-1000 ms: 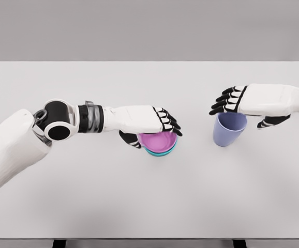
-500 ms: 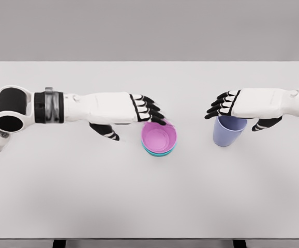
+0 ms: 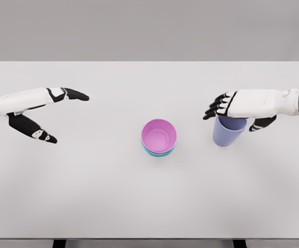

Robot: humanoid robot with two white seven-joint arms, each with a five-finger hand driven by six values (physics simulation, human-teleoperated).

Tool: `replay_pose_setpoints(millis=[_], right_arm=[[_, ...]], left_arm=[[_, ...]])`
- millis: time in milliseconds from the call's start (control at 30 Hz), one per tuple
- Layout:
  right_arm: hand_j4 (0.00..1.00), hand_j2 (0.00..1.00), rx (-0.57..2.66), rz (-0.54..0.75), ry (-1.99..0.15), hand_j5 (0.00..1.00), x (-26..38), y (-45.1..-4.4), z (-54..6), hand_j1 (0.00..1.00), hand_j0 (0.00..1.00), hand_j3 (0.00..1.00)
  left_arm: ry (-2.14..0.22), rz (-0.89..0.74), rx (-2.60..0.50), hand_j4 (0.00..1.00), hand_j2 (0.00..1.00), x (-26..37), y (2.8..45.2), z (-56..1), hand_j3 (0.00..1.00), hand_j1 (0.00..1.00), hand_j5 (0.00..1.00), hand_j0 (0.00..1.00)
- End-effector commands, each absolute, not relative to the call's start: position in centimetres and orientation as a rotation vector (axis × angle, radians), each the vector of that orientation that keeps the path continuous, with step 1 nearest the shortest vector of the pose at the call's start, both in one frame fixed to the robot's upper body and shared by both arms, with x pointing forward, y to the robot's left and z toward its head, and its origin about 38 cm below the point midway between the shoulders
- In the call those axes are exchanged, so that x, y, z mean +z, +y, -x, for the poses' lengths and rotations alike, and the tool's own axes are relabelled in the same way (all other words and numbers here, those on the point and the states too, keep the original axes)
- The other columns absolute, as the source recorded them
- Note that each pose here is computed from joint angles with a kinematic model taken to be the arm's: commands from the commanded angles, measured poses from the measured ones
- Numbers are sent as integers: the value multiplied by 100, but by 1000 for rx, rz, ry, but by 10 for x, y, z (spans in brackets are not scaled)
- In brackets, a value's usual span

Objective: Stacking bowl and cup with both arms

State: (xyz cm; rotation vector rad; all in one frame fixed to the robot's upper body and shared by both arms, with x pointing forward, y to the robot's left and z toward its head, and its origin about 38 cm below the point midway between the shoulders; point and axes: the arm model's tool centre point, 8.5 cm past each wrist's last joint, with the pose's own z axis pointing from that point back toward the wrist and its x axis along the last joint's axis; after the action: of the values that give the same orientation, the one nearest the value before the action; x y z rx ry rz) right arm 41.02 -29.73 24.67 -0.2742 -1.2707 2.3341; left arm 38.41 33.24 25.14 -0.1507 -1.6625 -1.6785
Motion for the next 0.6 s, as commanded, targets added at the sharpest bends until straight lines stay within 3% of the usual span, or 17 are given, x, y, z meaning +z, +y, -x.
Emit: replay_pose_setpoints(millis=[0, 567], right_arm=[[100, 100, 2328, 261, -1261, 100, 242, -298, -410, 100, 100, 100], [98, 98, 2324, 258, -1228, 98, 233, -300, -416, 98, 98, 98]], left_arm=[[-1664, 150, -1661, 100, 100, 253, 336, -385, 100, 100, 100, 100], [-1660, 156, -1659, 100, 100, 250, 335, -384, 100, 100, 100, 100]])
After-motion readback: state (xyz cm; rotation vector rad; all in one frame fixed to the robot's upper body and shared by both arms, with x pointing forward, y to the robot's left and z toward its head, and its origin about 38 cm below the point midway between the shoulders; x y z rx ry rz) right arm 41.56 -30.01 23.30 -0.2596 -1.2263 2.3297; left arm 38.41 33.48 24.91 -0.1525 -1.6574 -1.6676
